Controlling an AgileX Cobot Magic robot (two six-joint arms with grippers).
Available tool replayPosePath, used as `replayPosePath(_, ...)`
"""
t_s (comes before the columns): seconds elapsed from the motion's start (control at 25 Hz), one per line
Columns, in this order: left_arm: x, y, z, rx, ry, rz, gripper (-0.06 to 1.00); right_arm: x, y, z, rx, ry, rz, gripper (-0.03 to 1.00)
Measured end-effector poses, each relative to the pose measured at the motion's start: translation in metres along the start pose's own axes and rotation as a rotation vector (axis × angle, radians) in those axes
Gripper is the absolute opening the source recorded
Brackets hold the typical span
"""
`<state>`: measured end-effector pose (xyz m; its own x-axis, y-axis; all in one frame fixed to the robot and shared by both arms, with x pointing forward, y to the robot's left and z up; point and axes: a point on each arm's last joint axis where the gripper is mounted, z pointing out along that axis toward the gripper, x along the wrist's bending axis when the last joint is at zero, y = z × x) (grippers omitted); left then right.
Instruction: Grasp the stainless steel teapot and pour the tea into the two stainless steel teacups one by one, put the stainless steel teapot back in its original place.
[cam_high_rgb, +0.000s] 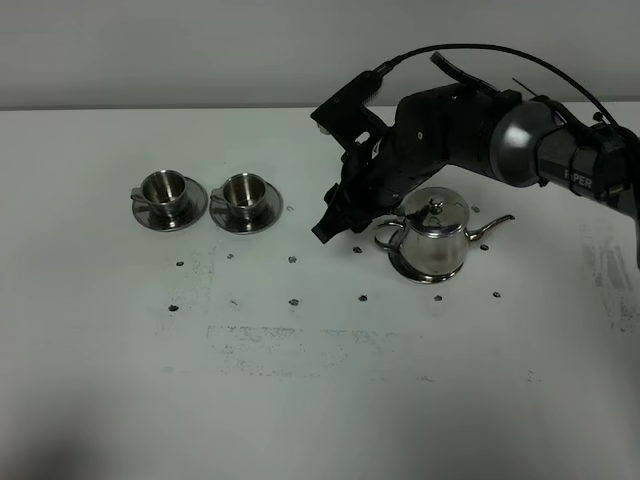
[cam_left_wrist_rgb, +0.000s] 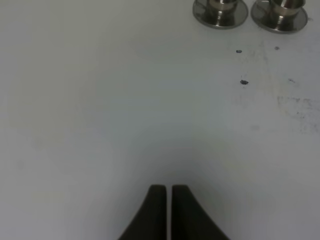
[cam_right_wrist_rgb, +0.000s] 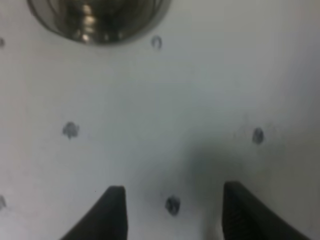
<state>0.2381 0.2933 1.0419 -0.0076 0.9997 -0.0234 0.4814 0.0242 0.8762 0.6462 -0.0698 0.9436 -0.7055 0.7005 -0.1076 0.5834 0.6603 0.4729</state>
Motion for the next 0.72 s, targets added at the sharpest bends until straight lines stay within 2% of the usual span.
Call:
replayPosePath(0.28,0.0,0.0,0.0,0.0,0.0,0.0,0.06,-0.002,-0.009,0.0,0.11,-0.03,-0.031,0.42)
replayPosePath(0.52,0.0,0.0,0.0,0.0,0.0,0.0,0.06,0.009,-0.018,-0.002,0.227,0.056,-0.031,0.41)
replayPosePath(0.72,0.0,0.0,0.0,0.0,0.0,0.0,0.06,0.012,-0.017,-0.018,0.246,0.093,-0.019,0.39)
